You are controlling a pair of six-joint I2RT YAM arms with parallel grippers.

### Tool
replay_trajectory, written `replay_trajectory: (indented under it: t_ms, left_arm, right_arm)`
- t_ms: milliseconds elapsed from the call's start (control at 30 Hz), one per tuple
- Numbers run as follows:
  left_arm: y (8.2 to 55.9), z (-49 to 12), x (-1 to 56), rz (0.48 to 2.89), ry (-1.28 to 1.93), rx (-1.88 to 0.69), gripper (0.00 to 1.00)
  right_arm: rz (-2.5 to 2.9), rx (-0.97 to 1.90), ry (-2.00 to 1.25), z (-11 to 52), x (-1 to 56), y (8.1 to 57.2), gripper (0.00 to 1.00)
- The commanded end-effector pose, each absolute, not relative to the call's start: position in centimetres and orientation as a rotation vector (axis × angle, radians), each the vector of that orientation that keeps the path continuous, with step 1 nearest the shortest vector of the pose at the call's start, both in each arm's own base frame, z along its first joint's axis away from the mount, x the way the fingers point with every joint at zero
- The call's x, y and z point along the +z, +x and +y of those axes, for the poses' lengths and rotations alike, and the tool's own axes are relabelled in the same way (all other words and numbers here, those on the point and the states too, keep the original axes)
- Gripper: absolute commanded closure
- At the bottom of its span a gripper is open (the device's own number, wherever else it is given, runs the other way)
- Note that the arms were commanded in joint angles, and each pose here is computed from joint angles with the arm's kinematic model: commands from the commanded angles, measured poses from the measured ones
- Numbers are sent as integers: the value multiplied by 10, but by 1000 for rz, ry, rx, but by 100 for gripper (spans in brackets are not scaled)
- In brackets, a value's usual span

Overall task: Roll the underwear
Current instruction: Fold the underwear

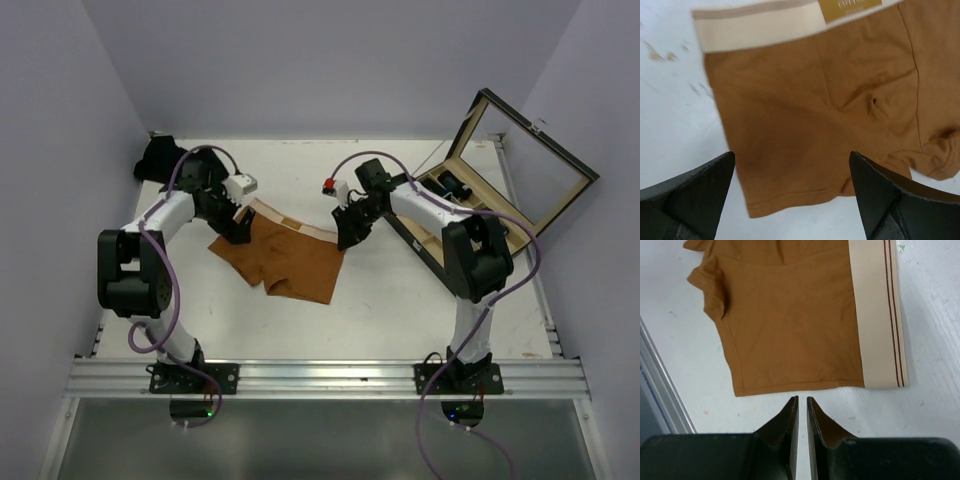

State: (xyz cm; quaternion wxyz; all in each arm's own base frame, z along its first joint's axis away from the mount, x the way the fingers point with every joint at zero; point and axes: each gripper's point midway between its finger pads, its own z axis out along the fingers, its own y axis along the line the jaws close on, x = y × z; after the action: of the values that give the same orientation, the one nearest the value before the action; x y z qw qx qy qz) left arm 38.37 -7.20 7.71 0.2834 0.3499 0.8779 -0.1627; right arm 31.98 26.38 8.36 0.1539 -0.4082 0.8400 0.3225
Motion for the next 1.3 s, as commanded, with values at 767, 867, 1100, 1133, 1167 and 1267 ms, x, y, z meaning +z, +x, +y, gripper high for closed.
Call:
replay_trajectory:
  t_ms: [767, 867, 1100, 1133, 1167, 1267]
  left_arm:
    - [400, -86, 62, 2378, 816, -585, 0]
    - [402, -93, 93, 2286, 807, -596, 0]
    - [379, -89, 98, 2340, 759, -584, 0]
    - [377, -88, 99, 2341, 753, -578, 0]
    - [377, -87, 97, 2341, 746, -571, 0]
    - [376, -86, 90, 2360, 726, -565, 0]
  right_arm:
    - [2322, 790, -1183, 276, 82, 296, 100]
    - [2300, 737, -1157, 287, 81, 329, 100]
    - [2412, 616, -1127, 283, 37, 359, 100]
    - [2440, 605, -1135, 279, 30, 356, 100]
    - [2482, 595, -1143, 274, 18, 350, 100]
    - [2545, 582, -1151, 263, 3, 333, 100]
